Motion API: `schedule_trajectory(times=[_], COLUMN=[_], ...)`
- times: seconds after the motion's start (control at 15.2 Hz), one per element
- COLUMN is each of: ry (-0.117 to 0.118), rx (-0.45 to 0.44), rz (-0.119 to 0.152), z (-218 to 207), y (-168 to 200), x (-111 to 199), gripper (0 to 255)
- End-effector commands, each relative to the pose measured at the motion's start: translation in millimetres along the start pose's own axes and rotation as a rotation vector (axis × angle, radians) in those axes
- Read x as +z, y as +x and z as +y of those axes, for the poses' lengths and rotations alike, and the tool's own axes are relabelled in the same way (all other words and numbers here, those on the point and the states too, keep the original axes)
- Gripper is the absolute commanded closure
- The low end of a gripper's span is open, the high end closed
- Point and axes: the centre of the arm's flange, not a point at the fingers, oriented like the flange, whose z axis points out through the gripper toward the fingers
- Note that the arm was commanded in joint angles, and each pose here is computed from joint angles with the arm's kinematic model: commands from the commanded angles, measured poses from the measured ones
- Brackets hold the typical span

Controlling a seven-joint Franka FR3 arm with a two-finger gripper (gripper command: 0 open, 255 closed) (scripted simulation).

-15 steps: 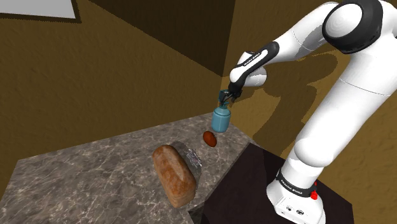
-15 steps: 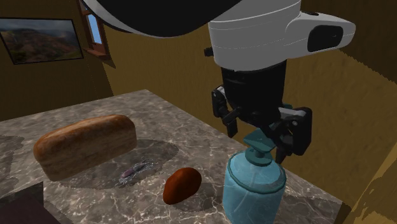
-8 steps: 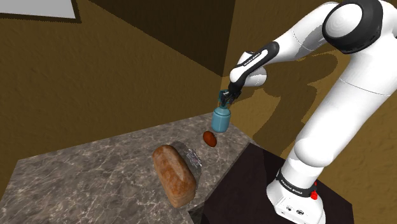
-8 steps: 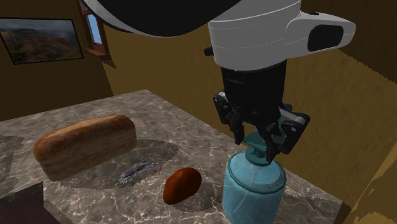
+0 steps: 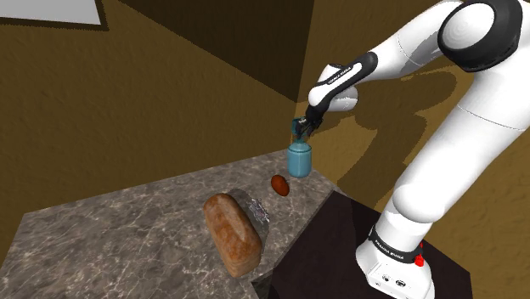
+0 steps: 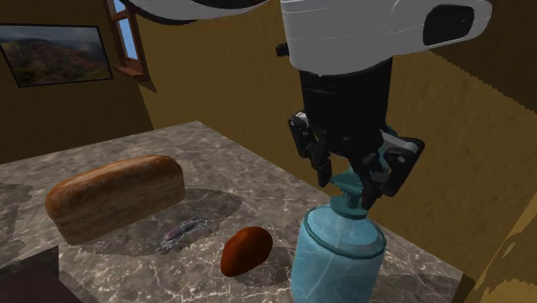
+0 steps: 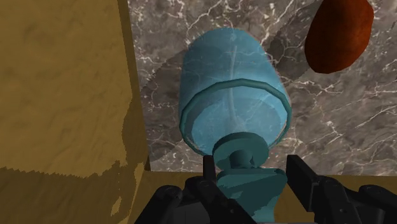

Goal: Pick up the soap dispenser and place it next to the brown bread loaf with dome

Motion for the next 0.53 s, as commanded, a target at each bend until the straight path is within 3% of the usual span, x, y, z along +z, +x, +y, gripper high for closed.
schedule_trajectory(times=[0.0, 0.46], ry=[0.0, 0.0], rx=[0.0, 0.0], rz=[0.001, 0.001], z=[0.0, 0.2], y=[3.7, 14.5], x=[-9.5, -44.9], gripper=[255, 255])
